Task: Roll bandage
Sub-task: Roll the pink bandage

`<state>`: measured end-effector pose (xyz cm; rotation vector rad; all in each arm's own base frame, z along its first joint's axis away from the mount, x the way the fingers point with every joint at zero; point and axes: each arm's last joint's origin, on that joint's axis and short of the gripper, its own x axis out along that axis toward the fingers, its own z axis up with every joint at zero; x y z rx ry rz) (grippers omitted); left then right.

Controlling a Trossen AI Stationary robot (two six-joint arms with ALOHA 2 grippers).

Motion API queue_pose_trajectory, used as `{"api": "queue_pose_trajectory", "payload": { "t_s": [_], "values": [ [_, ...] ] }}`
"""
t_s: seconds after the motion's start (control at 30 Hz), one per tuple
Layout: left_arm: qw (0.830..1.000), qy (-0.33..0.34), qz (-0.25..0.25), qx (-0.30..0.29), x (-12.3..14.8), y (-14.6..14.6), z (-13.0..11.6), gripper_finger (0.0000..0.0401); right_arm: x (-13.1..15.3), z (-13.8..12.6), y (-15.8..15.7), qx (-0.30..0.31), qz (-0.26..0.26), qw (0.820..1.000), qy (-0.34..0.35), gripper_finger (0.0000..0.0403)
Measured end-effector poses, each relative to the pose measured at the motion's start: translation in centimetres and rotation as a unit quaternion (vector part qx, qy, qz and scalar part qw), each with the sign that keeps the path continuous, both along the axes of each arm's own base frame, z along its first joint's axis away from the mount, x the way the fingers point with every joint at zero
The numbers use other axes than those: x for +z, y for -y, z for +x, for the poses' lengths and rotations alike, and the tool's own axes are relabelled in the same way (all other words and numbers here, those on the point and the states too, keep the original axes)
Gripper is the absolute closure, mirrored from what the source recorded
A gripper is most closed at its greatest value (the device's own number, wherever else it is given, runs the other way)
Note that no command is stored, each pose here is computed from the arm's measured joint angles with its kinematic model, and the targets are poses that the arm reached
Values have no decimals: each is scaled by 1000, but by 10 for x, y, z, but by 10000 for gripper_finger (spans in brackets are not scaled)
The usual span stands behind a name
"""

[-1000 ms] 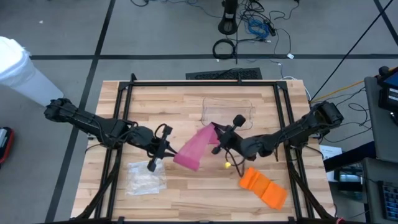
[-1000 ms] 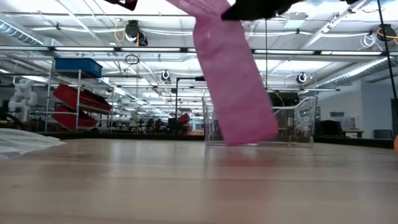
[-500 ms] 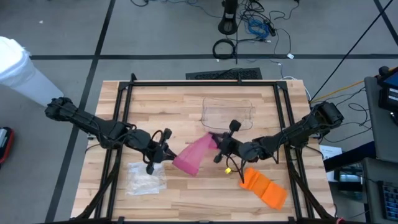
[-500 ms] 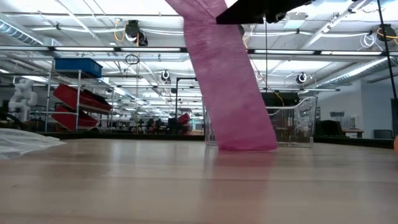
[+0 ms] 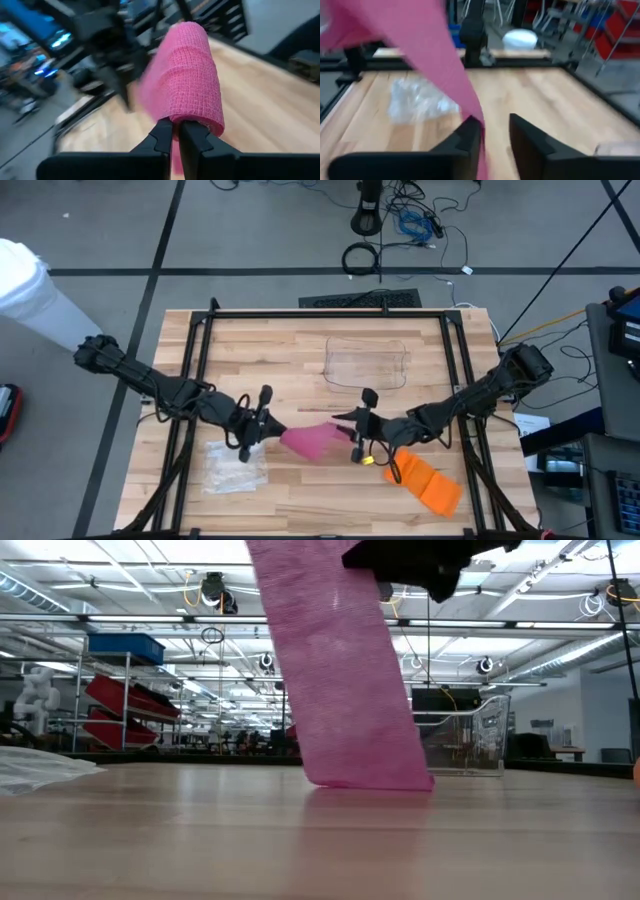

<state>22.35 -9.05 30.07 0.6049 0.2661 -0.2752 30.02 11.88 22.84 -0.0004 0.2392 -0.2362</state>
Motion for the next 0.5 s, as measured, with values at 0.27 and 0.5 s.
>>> {"api": "queue_pose_trajectory", "payload": {
  "t_s": [0.27,0.5],
  "values": [
    [997,16,27,77,1,0,-1,384,-4,-16,-27,-6,-36,999,-17,266],
    [997,15,25,78,1,0,-1,384,28,-25,-54,-34,-255,966,-4,292]
  ]
}}
